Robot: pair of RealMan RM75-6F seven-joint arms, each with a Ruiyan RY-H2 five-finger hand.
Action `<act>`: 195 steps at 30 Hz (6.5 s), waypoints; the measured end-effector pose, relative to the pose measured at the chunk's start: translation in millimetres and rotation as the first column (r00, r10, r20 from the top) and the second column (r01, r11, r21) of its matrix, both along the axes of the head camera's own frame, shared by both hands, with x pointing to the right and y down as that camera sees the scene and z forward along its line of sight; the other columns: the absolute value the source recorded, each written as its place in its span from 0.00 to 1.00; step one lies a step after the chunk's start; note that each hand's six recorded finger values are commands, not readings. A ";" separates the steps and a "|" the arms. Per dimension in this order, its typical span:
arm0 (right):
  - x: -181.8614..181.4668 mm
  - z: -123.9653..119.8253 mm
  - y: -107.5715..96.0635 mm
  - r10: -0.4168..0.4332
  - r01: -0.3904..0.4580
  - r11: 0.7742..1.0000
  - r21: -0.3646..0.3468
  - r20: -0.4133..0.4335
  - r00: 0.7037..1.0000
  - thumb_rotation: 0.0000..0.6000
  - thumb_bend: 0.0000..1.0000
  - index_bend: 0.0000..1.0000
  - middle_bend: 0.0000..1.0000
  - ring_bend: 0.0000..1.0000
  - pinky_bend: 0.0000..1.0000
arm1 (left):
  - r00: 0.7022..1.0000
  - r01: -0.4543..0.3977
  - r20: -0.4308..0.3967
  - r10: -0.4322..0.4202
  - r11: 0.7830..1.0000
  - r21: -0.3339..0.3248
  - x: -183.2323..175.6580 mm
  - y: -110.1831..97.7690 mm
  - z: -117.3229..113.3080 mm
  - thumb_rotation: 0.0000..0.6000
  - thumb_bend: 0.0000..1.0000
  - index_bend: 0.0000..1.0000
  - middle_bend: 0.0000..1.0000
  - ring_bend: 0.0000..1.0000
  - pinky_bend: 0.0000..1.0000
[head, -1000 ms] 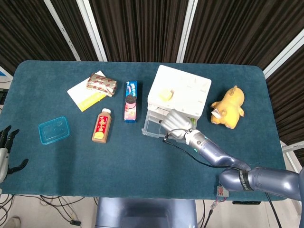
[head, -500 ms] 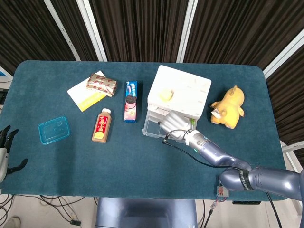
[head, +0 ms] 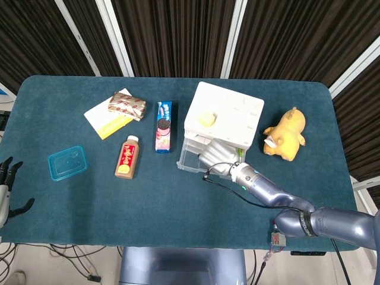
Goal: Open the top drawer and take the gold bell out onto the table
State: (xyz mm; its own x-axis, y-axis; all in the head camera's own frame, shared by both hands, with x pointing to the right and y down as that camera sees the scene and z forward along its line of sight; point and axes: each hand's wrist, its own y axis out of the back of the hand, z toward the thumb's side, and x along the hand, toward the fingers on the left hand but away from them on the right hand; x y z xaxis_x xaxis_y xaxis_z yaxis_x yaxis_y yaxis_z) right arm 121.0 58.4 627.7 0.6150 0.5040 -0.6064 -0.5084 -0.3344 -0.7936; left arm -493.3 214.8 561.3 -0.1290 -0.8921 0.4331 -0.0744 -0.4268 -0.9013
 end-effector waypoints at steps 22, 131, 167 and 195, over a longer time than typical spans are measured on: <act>2.2 3.4 -2.1 -0.005 0.005 1.000 0.013 -0.022 1.000 1.00 0.23 0.55 1.00 1.00 1.00 | 1.000 0.006 -0.005 -0.006 1.000 -0.005 -0.3 0.3 0.3 1.00 0.19 0.10 0.00 0.00 0.00; 171.2 37.2 66.8 0.382 -0.407 0.897 -0.172 -0.162 0.910 1.00 0.23 0.65 1.00 1.00 1.00 | 1.000 -0.009 0.000 0.009 1.000 0.015 1.7 -1.3 -3.2 1.00 0.19 0.10 0.00 0.00 0.00; 115.2 84.0 83.6 0.301 -0.327 0.930 -0.168 -0.167 0.939 1.00 0.23 0.65 1.00 1.00 1.00 | 1.000 -0.007 -0.002 0.007 1.000 0.011 1.8 -1.3 -2.4 1.00 0.19 0.10 0.00 0.00 0.00; 128.6 59.7 72.2 0.329 -0.366 0.920 -0.140 -0.231 0.916 1.00 0.22 0.39 1.00 1.00 1.00 | 1.000 -0.008 0.001 0.008 1.000 0.013 1.4 -1.6 -2.9 1.00 0.19 0.10 0.00 0.00 0.00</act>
